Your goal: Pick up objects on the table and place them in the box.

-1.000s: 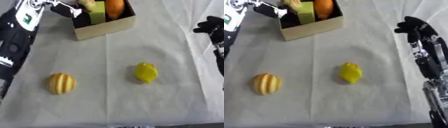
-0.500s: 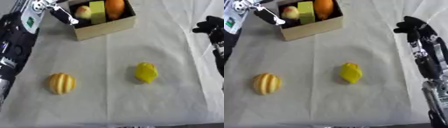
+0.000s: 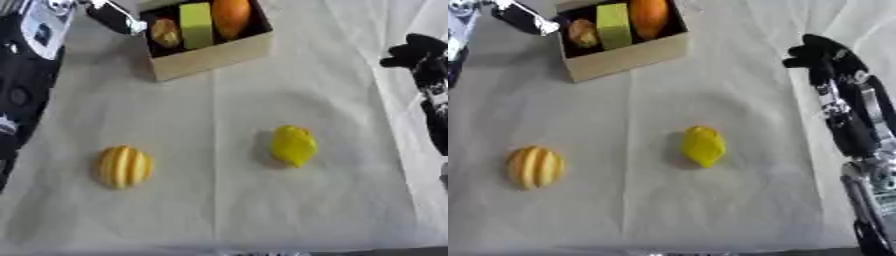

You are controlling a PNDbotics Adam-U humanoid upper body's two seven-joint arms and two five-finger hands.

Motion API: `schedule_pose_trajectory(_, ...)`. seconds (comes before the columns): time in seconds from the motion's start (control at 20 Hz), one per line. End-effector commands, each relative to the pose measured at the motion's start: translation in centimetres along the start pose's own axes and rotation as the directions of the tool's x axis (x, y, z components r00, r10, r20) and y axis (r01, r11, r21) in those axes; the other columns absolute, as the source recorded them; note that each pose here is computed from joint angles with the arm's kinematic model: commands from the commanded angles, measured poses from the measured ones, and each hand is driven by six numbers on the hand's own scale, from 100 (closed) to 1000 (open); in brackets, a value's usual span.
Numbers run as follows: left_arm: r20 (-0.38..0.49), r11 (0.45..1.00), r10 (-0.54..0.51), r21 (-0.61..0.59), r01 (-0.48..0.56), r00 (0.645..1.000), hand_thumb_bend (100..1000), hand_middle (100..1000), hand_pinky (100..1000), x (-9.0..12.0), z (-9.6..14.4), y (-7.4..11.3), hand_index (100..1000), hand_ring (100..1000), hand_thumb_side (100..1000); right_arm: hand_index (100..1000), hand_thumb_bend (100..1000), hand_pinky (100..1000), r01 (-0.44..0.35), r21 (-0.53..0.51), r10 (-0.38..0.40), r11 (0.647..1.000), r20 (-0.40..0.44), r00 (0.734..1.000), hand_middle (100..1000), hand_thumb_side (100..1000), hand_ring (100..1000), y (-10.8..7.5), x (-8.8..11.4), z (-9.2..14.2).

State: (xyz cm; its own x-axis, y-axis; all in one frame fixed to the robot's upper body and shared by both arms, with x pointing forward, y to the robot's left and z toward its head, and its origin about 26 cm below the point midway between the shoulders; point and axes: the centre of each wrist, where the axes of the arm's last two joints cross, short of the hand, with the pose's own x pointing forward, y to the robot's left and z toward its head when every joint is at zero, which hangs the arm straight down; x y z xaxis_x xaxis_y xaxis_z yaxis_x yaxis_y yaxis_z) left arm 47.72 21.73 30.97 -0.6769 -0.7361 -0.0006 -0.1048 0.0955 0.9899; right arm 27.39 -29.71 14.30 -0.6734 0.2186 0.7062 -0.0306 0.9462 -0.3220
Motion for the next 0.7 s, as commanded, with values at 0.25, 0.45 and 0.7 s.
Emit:
schedule_pose_trajectory(0.25,0.079,0.997,-0.054,0.053,0.05,0.995,362,731,797,0.9,8.4,3.8,831,833,220,856,100,991,-0.051,-0.004,0.051,0.999,0.006,0.999,726,685,743,-1.1,0.5,0.2)
schedule_pose_trajectory(0.45,0.073,0.998,-0.041,-0.033,0.044,0.996,372,713,781,2.5,13.5,1.4,817,817,306,856,100,990,-0.054,-0.011,0.054,0.998,0.003,0.999,726,685,743,-1.2,0.5,0.2)
schedule_pose_trajectory(0.7,0.074,0.997,0.001,-0.077,0.004,0.997,408,709,776,6.0,16.8,0.5,818,813,380,856,100,988,-0.068,-0.032,0.068,0.997,0.009,0.998,727,677,744,-1.5,0.5,0.5)
